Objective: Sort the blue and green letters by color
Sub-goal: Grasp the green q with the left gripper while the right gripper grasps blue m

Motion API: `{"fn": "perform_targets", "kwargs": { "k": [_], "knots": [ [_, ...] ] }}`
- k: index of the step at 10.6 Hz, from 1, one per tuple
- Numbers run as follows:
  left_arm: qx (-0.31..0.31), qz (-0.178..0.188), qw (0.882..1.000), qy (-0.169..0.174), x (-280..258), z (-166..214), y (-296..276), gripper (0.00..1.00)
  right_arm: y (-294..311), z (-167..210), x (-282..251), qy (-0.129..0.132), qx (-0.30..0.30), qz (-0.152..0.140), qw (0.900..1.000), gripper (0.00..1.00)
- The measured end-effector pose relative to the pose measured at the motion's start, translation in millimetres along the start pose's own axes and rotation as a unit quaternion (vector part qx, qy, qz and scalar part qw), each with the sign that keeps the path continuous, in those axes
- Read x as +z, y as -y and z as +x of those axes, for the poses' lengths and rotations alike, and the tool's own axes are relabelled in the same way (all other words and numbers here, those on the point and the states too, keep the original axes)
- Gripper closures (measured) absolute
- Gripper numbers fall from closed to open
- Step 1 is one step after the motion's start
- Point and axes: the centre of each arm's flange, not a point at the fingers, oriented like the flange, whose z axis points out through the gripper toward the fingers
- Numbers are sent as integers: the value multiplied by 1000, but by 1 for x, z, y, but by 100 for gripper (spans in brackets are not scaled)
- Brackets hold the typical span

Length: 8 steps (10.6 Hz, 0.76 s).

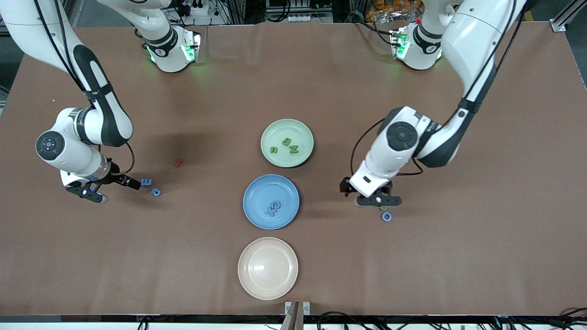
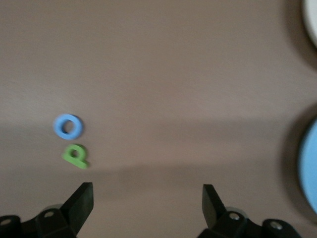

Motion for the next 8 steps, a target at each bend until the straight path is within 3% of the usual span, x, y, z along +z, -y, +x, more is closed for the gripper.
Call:
{"fn": "perform_targets", "kwargs": {
  "k": [2,4,6,8],
  "knots": [
    [-3,6,1000,2,10,20,41,15,11,-6,5,-7,-15,4,1000,0],
    [-9,18,1000,12,32,25,63,15,18,-14,12,-8,-65,4,998,0],
    [23,55,998,16,60,22,83,16,16,-20,19,-9,-122,4,992,0],
    [40,66,997,25,81,16,85,18,15,-26,27,-10,-161,5,987,0]
  ]
}}
